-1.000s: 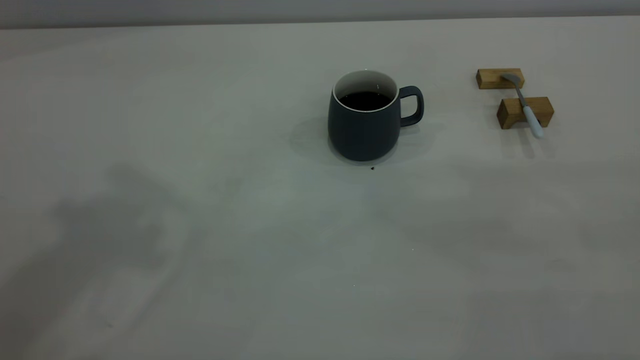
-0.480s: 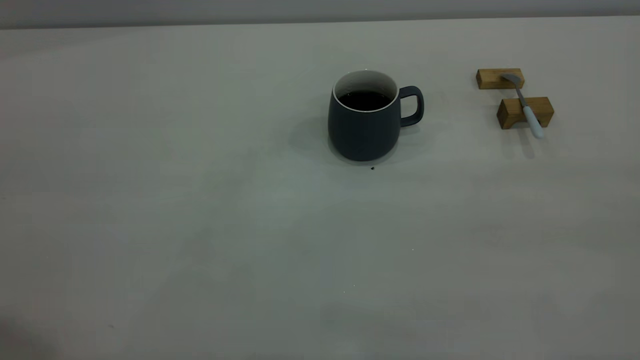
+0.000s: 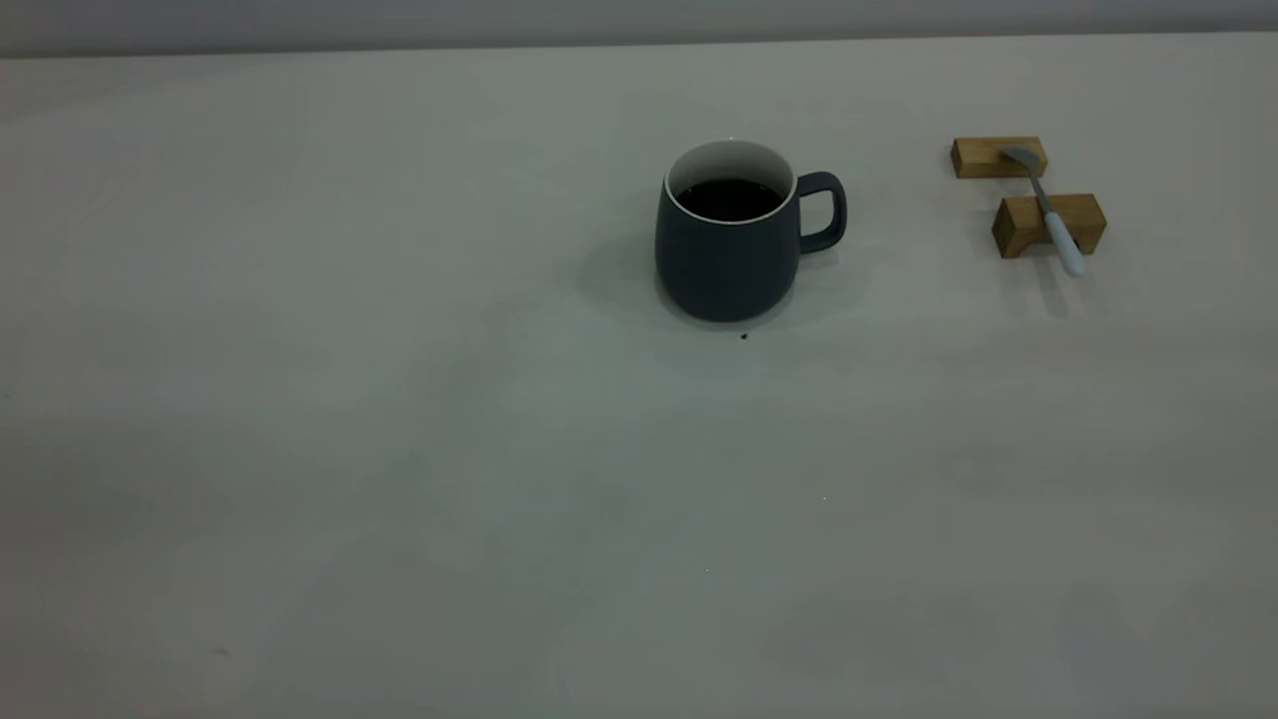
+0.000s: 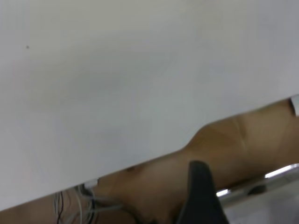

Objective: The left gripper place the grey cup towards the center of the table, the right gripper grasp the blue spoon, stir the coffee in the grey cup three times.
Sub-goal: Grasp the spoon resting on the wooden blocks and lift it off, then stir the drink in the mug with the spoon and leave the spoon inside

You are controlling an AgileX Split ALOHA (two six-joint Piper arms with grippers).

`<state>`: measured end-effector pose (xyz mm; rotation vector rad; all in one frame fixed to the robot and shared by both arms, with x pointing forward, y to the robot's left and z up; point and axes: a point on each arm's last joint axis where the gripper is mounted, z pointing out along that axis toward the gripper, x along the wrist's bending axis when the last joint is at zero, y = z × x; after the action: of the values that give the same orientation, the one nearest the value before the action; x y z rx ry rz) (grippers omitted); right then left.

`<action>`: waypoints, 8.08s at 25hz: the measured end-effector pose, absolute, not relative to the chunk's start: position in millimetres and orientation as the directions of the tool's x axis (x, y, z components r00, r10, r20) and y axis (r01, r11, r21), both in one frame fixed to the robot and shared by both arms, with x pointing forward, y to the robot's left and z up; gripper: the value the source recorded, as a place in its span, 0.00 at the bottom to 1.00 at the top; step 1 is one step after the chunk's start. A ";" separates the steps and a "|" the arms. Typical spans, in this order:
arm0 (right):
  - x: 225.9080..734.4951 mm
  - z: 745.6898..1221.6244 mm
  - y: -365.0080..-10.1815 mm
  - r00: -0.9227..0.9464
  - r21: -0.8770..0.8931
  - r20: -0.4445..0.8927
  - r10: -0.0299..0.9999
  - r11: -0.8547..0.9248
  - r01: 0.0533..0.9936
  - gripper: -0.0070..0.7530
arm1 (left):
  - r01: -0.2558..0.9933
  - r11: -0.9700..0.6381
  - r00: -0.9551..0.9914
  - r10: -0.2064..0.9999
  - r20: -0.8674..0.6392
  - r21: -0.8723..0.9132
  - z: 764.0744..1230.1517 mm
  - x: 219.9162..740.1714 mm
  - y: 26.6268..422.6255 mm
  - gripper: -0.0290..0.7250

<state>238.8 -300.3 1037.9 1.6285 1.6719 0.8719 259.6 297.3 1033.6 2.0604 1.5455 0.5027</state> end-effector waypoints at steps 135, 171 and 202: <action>677.7 773.1 -257.8 -0.111 0.150 -0.003 0.994 0.110 0.983 0.75 | 0.617 0.115 -0.123 0.991 -0.049 0.779 1032.9 222.1 302.1 0.81; 642.9 906.4 -137.7 0.105 -0.159 0.787 0.608 0.035 0.987 0.16 | 0.617 0.116 -0.124 0.991 -0.050 0.779 1032.9 222.1 302.1 0.81; 665.6 844.6 -127.7 0.990 -0.943 0.138 -0.029 -0.311 0.123 0.16 | 0.617 0.115 -0.123 0.991 -0.049 0.779 1032.9 222.1 302.1 0.81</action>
<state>665.6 -127.7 844.6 4.3778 0.1571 0.3512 222.1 302.1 1032.9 1.5609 1.8097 0.8200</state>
